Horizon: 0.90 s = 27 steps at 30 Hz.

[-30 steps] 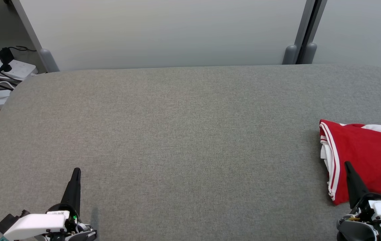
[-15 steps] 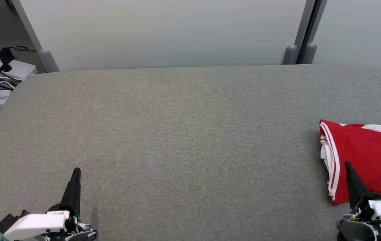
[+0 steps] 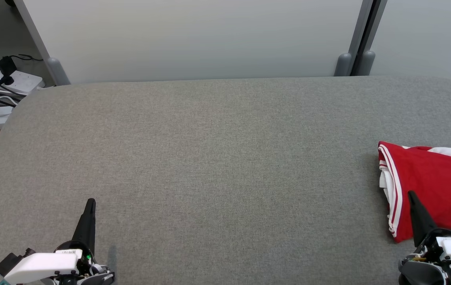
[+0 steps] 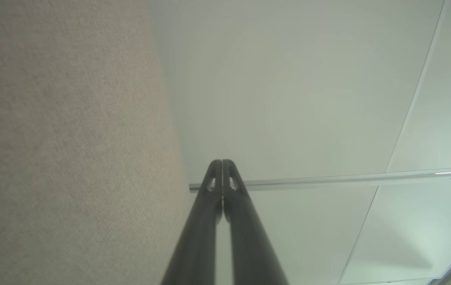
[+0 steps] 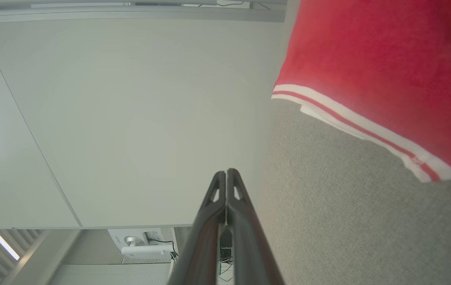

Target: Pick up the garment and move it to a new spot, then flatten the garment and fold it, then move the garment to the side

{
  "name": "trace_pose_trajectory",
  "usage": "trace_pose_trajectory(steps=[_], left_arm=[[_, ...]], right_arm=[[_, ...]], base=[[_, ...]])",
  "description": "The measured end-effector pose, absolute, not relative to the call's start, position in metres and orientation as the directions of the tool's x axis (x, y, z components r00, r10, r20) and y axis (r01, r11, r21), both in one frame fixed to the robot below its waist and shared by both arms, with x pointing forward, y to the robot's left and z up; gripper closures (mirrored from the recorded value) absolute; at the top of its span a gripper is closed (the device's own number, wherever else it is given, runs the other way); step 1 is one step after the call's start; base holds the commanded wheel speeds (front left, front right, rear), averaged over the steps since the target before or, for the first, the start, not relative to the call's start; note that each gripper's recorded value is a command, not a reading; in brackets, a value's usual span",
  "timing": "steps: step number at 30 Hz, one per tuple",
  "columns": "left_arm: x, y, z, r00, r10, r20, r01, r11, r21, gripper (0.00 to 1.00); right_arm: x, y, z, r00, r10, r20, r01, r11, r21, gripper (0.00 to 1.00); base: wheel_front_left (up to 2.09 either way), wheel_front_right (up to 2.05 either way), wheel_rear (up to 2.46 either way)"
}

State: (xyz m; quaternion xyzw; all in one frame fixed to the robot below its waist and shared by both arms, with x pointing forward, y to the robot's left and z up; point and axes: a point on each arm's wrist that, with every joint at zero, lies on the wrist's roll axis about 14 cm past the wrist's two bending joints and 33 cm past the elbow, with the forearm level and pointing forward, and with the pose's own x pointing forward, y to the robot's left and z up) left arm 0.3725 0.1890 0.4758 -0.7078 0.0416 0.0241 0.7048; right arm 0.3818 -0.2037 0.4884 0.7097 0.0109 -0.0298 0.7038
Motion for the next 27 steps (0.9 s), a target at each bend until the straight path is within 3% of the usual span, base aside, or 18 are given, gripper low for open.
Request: trace_pose_trajectory(steps=[27], left_arm=[[0.3725, 0.1891, 0.4758, 0.995, -0.025, -0.093, -0.093, -0.003, -0.996, 1.0]], right_arm=[[0.3818, -0.2037, 0.4884, 0.998, -0.027, -0.058, 0.057, -0.009, 0.998, 1.0]], base=[[0.0, 0.0, 0.0]])
